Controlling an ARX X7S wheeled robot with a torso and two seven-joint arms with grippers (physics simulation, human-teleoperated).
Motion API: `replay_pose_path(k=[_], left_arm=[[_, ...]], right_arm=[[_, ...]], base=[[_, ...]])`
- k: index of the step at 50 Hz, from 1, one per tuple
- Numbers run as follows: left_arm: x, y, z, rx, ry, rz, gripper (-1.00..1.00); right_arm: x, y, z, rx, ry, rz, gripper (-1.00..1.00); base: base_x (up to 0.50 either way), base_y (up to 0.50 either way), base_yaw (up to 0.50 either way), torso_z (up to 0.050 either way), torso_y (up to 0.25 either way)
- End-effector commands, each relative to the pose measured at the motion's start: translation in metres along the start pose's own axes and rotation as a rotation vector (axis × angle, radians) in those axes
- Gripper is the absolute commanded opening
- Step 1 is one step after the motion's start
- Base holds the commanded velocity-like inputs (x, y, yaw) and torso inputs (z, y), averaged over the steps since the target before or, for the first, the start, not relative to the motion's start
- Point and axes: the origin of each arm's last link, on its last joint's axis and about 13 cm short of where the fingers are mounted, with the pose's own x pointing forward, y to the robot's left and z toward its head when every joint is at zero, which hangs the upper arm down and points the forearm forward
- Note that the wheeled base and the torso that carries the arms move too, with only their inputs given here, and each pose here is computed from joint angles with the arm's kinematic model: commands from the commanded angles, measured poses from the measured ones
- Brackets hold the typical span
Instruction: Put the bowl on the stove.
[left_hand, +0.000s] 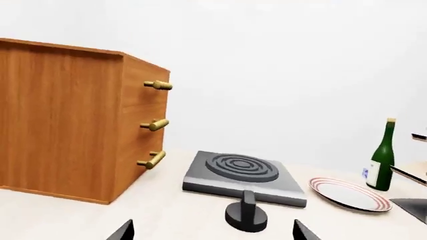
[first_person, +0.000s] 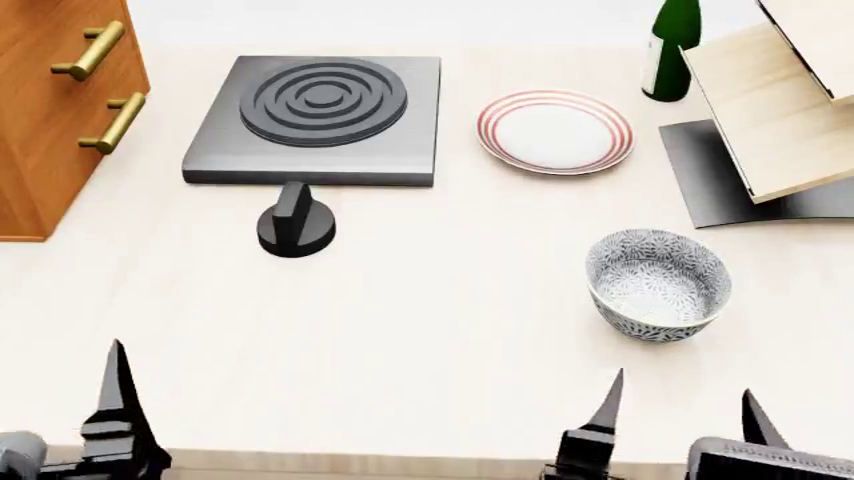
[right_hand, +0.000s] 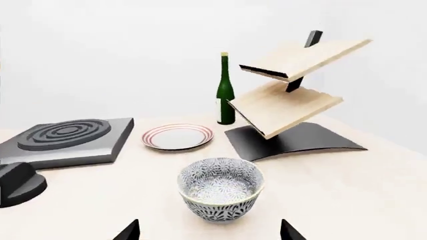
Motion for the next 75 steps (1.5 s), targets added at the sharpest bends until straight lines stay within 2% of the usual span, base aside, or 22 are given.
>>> replay_pose_path(k=[1,2,6,10,16,18,25,52,55,75], left_arm=[[0.023,0.019,0.084,-0.056,-0.263,0.074,1.00],[0.024,0.025,0.096,-0.058,-0.310,0.077,1.00],[0.025,0.041,0.124,-0.079,-0.420,0.106,1.00],[0.014,0.060,0.152,-0.125,-0.522,0.170,1.00],[0.006,0.071,0.168,-0.182,-0.580,0.186,1.00],[0.005,0.074,0.173,-0.188,-0.591,0.195,1.00],[0.002,0.074,0.181,-0.193,-0.625,0.182,1.00],[0.006,0.073,0.172,-0.192,-0.599,0.171,1.00],[0.007,0.073,0.169,-0.181,-0.587,0.175,1.00],[0.009,0.072,0.164,-0.180,-0.564,0.165,1.00]], right_arm=[[-0.010,-0.043,0.091,-0.022,-0.199,-0.077,1.00],[-0.015,-0.052,0.103,0.008,-0.234,-0.090,1.00],[-0.035,-0.075,0.136,-0.003,-0.329,-0.124,1.00],[-0.068,-0.104,0.168,-0.050,-0.427,-0.205,1.00],[-0.101,-0.122,0.190,-0.058,-0.510,-0.251,1.00],[-0.110,-0.125,0.197,-0.036,-0.545,-0.262,1.00],[-0.122,-0.130,0.205,-0.017,-0.582,-0.266,1.00],[-0.103,-0.121,0.185,0.011,-0.505,-0.188,1.00],[-0.101,-0.123,0.182,0.013,-0.487,-0.217,1.00],[-0.095,-0.118,0.175,0.013,-0.459,-0.175,1.00]], base=[[0.00,0.00,0.00,0.000,0.000],[0.00,0.00,0.00,0.000,0.000],[0.00,0.00,0.00,0.000,0.000],[0.00,0.00,0.00,0.000,0.000],[0.00,0.00,0.00,0.000,0.000],[0.00,0.00,0.00,0.000,0.000],[0.00,0.00,0.00,0.000,0.000],[0.00,0.02,0.00,0.000,0.000],[0.00,0.50,0.00,0.000,0.000],[0.00,0.50,0.00,0.000,0.000]])
